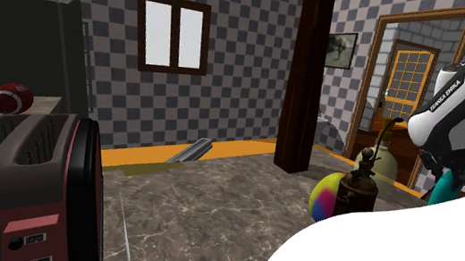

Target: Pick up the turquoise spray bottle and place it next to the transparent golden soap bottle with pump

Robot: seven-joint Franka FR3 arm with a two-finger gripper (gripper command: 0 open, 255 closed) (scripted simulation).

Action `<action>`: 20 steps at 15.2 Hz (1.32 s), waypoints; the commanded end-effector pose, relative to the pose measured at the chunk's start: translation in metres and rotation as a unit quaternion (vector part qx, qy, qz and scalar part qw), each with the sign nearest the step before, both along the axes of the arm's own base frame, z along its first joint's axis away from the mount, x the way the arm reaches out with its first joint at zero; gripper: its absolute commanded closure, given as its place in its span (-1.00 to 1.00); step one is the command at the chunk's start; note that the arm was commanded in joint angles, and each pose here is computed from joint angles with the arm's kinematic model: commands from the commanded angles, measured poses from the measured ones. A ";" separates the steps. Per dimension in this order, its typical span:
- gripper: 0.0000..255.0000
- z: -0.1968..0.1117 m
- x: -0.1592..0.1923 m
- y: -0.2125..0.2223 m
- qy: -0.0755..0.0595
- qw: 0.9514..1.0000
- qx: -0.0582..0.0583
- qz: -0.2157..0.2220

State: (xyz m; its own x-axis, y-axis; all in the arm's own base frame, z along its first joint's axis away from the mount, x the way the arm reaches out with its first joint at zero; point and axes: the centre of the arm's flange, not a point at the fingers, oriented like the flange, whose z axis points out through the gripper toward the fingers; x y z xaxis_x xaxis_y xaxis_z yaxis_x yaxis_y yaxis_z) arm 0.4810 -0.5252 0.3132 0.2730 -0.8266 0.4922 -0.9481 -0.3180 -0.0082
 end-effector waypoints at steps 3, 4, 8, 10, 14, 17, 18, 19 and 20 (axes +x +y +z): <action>1.00 -0.002 0.000 0.000 0.000 1.000 0.000 0.000; 1.00 -0.002 0.000 0.000 0.000 1.000 0.000 0.000; -1.00 -0.002 0.000 0.000 0.000 1.000 0.000 0.000; -1.00 -0.002 0.000 0.000 0.000 1.000 0.000 0.000; -1.00 0.021 -0.004 0.013 0.000 1.000 0.000 0.000; -1.00 0.041 -0.008 0.024 0.000 1.000 0.000 0.000; -1.00 0.041 -0.008 0.024 0.000 1.000 0.000 0.000; -1.00 0.041 -0.008 0.024 0.000 1.000 0.000 0.000; -1.00 0.041 -0.008 0.024 0.000 1.000 0.000 0.000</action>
